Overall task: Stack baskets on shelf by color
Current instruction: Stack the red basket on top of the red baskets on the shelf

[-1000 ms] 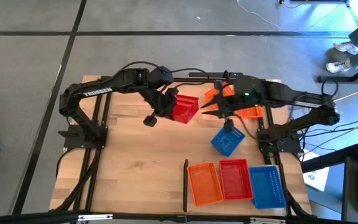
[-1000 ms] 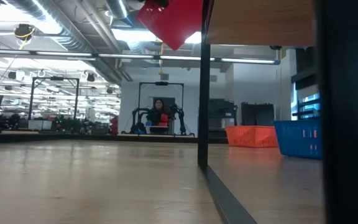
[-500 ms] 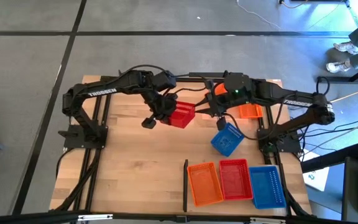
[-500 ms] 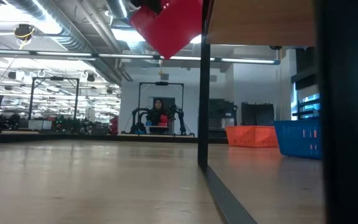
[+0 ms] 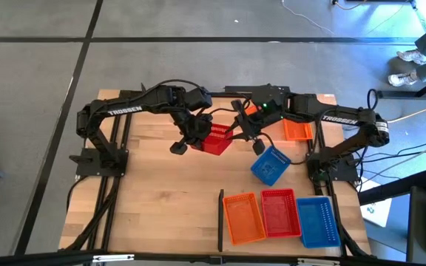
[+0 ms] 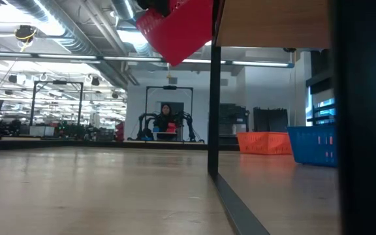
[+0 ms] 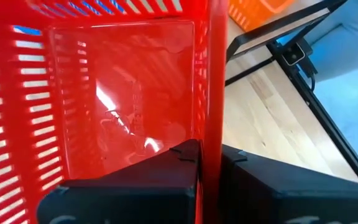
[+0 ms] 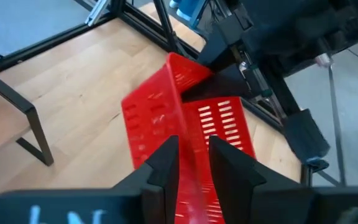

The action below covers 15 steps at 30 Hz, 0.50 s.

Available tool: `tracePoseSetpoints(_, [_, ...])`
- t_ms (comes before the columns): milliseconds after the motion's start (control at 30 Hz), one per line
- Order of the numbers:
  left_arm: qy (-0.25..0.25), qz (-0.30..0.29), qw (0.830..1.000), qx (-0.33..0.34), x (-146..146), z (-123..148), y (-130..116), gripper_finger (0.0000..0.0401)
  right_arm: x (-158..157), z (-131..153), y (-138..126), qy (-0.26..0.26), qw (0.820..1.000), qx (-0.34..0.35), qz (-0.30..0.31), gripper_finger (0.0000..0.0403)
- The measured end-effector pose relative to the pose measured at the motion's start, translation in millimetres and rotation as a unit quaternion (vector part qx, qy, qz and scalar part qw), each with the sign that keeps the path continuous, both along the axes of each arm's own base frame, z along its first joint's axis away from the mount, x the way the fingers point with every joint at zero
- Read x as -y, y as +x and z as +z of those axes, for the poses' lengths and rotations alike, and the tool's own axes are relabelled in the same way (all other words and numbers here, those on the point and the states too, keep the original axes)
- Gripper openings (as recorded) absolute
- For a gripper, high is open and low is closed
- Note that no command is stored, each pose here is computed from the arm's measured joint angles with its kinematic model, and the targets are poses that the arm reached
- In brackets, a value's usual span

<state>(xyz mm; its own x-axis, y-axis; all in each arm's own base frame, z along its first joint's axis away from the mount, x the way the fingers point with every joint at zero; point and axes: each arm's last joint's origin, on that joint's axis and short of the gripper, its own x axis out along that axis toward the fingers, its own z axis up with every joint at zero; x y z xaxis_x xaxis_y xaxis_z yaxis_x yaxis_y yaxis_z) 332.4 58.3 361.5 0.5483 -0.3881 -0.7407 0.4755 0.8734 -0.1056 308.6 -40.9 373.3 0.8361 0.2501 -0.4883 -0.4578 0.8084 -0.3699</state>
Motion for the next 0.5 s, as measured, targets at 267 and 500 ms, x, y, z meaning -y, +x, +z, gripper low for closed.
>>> tracePoseSetpoints(267, [0.001,-0.009,1.000,-0.001,6.6,-0.1,1.1,0.0000,0.1,-4.3,3.4,0.002,1.000,-0.006,0.015,0.0090])
tracePoseSetpoints(500, [-0.004,-0.002,1.000,-0.005,7.4,-0.2,1.1,0.0000,1.8,-14.5,10.9,0.025,0.999,-0.023,0.040,0.0090])
